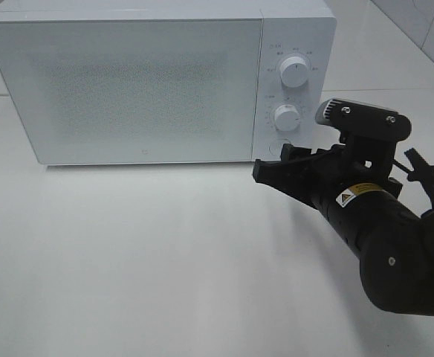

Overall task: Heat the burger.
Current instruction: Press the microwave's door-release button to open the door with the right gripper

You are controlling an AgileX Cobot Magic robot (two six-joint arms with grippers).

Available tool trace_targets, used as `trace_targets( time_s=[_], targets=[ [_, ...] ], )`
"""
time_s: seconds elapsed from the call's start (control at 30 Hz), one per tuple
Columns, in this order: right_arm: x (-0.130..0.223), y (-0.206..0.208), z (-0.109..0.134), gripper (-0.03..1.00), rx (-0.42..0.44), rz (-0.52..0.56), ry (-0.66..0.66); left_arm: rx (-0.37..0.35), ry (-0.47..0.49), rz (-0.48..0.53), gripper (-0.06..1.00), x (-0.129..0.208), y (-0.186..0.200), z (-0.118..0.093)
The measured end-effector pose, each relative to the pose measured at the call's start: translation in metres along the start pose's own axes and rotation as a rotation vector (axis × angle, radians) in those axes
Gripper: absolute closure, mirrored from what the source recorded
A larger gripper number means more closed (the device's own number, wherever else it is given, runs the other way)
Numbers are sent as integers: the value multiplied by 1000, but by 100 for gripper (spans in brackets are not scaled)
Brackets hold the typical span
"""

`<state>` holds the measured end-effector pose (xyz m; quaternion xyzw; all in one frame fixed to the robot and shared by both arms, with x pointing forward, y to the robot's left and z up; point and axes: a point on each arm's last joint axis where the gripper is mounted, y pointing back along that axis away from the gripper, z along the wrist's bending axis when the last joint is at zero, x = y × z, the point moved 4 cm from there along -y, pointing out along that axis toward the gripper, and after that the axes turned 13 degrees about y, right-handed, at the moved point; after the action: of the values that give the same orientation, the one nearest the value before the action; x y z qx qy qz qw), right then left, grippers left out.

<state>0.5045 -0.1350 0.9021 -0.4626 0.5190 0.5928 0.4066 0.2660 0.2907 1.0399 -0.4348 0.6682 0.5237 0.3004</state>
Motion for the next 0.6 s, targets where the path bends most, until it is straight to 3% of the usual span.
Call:
trace_targets(
  time_s=[0.07,0.1,0.13,0.17,0.2,0.23,0.27,0.3,0.37,0.4,0.6],
  targets=[
    [0,0,0,64,1,1,-155,0,0,0,11,0,0,0],
    [0,0,0,64,1,1,-155,0,0,0,11,0,0,0],
    [0,0,0,71,1,2,-273,0,0,0,11,0,0,0],
    [0,0,0,71,1,2,-273,0,0,0,11,0,0,0],
    [0,0,0,74,1,2,-346,0,0,0,11,0,0,0],
    [0,0,0,79,-1,2,-504,0,0,0,11,0,0,0],
    [0,0,0,79,-1,2,-504,0,0,0,11,0,0,0],
    [0,0,0,81,-2,2,-646,0,0,0,11,0,0,0],
    [0,0,0,85,-1,3,-704,0,0,0,11,0,0,0],
    [1,0,1,89,-1,13,-831,0,0,0,11,0,0,0],
    [4,0,1,97,8,28,-1114,0,0,0,11,0,0,0]
  ],
)
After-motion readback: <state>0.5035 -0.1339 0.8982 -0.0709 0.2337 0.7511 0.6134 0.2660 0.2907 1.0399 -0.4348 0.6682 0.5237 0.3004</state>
